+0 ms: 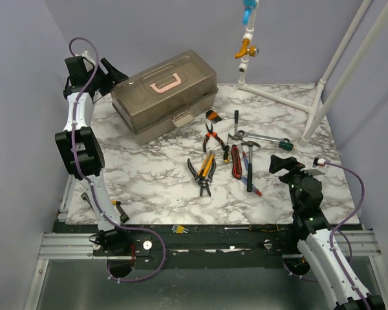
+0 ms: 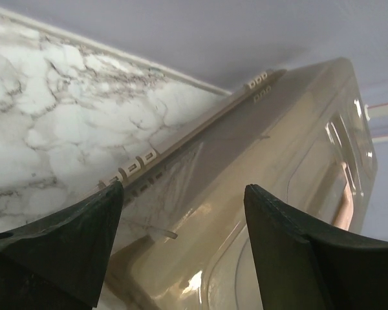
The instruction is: Pack the tool kit
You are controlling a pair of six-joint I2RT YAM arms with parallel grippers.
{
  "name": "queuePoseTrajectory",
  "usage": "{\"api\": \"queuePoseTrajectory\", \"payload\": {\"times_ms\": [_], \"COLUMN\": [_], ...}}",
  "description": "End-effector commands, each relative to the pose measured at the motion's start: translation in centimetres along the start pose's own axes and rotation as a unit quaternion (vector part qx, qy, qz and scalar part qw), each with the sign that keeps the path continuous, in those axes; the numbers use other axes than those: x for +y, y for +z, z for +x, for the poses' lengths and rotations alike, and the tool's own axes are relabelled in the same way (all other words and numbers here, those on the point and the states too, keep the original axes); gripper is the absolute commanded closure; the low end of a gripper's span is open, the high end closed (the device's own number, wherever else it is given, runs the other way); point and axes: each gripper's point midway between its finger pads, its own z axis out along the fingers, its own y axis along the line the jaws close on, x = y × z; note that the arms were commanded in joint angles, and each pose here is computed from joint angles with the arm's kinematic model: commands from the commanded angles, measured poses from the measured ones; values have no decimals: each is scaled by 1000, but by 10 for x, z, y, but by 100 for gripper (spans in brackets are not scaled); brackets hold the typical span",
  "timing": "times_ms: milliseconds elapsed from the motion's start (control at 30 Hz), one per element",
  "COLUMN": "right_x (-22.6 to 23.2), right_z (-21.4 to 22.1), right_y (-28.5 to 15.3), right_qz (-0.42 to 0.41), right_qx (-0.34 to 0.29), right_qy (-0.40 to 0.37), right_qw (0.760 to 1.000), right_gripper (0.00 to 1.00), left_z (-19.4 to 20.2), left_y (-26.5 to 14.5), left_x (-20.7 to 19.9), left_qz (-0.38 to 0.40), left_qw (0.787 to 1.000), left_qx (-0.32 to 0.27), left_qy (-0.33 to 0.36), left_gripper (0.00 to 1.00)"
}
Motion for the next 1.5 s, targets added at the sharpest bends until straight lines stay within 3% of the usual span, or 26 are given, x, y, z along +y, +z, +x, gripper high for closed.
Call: {"api": "queuePoseTrajectory", "payload": {"times_ms": [0, 433, 700, 833, 1033, 1467], "right_x": [5, 6, 6, 6, 6, 5], "right_z": [-3, -3, -2, -1, -1, -1], "right_y": [0, 0, 0, 0, 1, 2], "right_qz": [-11, -13, -15, -15, -13, -11], "right_qx": [-6, -4, -2, -1, 0, 0], "right_qy": [0, 0, -1, -1, -2, -3], "right_qw": [1000, 1000, 1000, 1000, 1000, 1000], "right_gripper": [0, 0, 0, 0, 0, 0], "left_z": [42, 100, 55, 21, 3, 31], "left_y": [-24, -74, -93, -83, -49, 11], "left_x": [-41, -77, -97, -113, -137, -128], "left_qz": [40, 27, -36, -44, -38, -19], "left_qw": [997, 994, 994, 988, 973, 960], "left_qx": [67, 101, 21, -23, -18, 2], "left_qy": [-9, 20, 98, 144, 227, 279], "left_gripper": [24, 20, 15, 13, 13, 9]}}
